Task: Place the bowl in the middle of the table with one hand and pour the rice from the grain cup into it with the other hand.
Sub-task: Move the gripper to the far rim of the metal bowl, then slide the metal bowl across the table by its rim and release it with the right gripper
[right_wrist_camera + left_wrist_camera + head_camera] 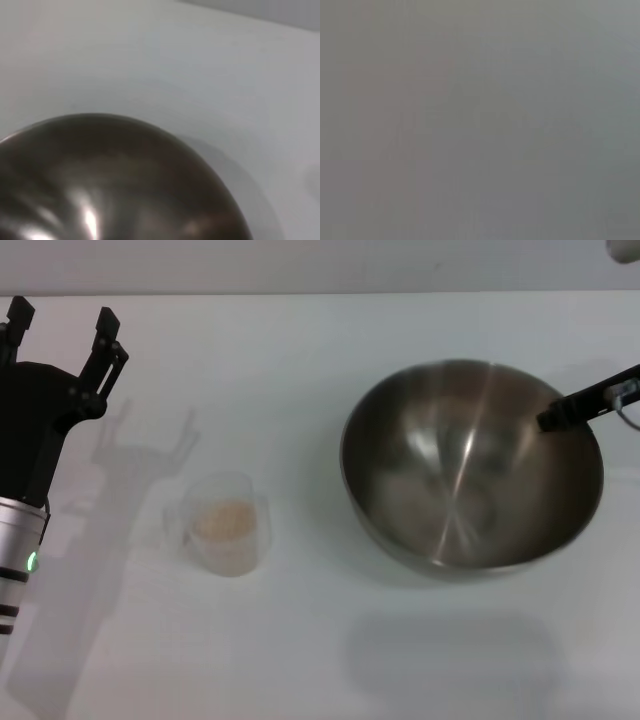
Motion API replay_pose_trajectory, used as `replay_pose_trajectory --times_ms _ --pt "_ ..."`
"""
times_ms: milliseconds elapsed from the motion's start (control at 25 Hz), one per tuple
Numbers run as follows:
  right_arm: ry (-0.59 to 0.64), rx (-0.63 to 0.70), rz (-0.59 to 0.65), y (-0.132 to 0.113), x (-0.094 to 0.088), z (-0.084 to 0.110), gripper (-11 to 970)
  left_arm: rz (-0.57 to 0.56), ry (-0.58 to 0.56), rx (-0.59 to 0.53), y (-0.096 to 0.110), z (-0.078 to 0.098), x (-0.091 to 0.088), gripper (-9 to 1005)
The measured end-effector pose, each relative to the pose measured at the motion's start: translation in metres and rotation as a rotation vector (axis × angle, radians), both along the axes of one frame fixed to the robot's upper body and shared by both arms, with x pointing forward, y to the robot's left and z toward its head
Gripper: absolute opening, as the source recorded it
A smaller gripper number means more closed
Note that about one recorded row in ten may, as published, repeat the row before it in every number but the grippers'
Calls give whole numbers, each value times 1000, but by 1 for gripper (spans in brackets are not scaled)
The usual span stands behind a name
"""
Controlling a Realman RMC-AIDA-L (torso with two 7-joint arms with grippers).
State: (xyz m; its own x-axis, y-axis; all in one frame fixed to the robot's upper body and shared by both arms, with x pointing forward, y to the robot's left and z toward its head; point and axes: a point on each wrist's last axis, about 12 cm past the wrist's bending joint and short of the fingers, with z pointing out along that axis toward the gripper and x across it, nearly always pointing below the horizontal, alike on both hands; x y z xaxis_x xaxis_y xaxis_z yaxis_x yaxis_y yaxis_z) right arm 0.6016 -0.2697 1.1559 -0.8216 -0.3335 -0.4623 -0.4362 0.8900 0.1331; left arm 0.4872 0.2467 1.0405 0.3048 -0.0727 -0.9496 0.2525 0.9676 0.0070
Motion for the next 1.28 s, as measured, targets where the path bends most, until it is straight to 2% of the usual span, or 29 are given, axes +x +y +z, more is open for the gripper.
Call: replay_pose_trajectory --times_ms 400,760,1040,1280 --pt "-89 18 -20 -6 4 12 3 0 0 2 -1 1 3 857" --pt "-116 96 28 4 5 19 2 -2 -3 3 -1 2 6 857" --pt "-78 142 92 17 2 16 4 2 0 5 -1 2 6 856" --pt "-12 168 130 27 1 3 5 5 -1 7 0 2 6 856"
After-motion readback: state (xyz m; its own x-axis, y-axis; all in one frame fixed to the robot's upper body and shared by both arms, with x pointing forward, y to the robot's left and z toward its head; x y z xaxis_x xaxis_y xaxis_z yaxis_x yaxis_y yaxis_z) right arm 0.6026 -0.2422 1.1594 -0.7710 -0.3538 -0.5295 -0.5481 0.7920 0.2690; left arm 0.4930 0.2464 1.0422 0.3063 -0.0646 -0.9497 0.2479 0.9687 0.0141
